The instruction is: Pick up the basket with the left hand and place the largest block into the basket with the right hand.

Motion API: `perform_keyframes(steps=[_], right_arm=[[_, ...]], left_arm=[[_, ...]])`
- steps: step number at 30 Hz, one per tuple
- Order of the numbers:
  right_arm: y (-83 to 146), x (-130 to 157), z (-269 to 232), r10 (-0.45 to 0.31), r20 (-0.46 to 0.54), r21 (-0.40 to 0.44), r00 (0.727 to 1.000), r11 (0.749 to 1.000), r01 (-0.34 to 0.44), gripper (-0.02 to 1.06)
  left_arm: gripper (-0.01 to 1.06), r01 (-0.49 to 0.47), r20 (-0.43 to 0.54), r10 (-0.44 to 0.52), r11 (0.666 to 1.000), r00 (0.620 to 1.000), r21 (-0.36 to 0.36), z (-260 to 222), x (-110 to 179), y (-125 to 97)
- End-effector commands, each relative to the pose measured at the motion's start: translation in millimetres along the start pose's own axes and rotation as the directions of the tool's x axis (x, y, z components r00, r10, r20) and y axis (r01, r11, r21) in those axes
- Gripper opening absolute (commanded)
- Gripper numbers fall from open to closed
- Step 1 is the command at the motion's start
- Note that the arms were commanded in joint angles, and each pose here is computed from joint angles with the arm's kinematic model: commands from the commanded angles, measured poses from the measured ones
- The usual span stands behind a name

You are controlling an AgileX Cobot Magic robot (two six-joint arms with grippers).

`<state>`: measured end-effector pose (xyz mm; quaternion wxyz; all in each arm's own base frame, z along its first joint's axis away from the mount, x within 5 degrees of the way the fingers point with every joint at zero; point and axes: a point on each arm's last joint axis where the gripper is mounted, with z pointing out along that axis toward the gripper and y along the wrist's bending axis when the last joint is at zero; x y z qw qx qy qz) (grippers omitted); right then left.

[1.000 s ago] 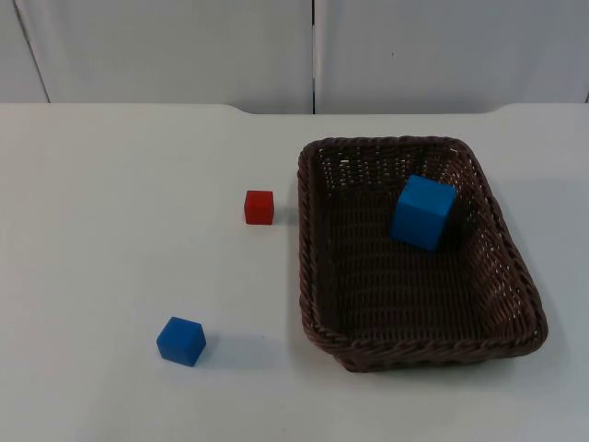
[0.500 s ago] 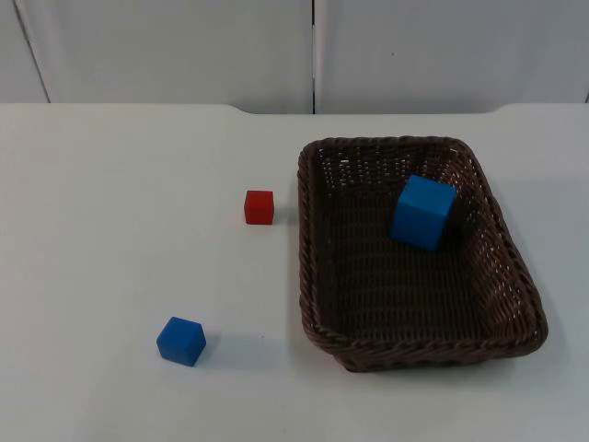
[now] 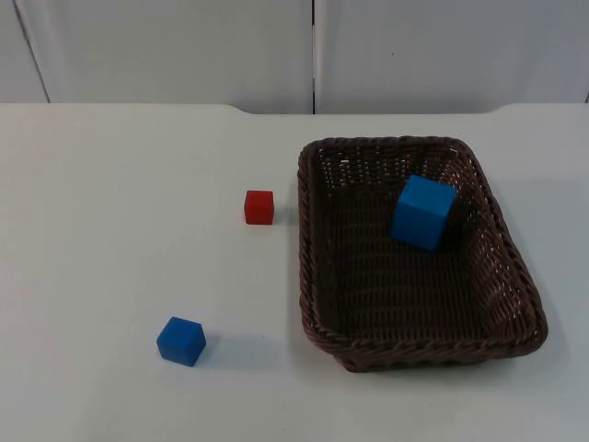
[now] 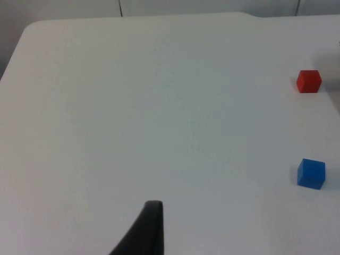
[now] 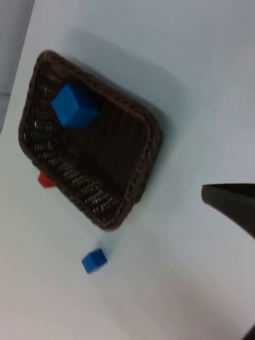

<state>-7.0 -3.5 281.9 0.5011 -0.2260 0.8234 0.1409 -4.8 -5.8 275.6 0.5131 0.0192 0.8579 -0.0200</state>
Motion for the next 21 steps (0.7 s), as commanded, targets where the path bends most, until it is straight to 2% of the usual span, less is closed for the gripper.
perform_keyframes(steps=[1, 5, 12, 16, 21], right_arm=[[0.4, 1.3, 1.0, 0.015, 0.001, 0.025, 1.0, 1.0, -0.015, 1.05], [1.4, 1.2, 1.1, 0.065, 0.005, 0.119, 0.998, 0.991, -0.066, 1.05], [2.3, 1.1, 1.4, 0.119, 0.016, 0.223, 0.993, 0.967, -0.119, 1.05], [2.9, 0.9, 1.7, 0.162, 0.029, 0.308, 0.986, 0.937, -0.163, 1.05], [3.4, 0.8, 1.9, 0.189, 0.039, 0.36, 0.981, 0.913, -0.19, 1.05]], left_arm=[[1.05, 0.004, 0.0, -0.004, 1.0, 1.0, -0.007, 0.5, 1.0, 0.4], [1.05, 0.004, 0.0, -0.004, 1.0, 1.0, -0.007, 0.5, 1.0, 0.4], [1.05, 0.004, 0.0, -0.004, 1.0, 1.0, -0.007, 0.5, 1.0, 0.4], [1.05, 0.004, 0.0, -0.004, 1.0, 1.0, -0.007, 0.5, 1.0, 0.4], [1.05, 0.004, 0.0, -0.004, 1.0, 1.0, -0.007, 0.5, 1.0, 0.4]])
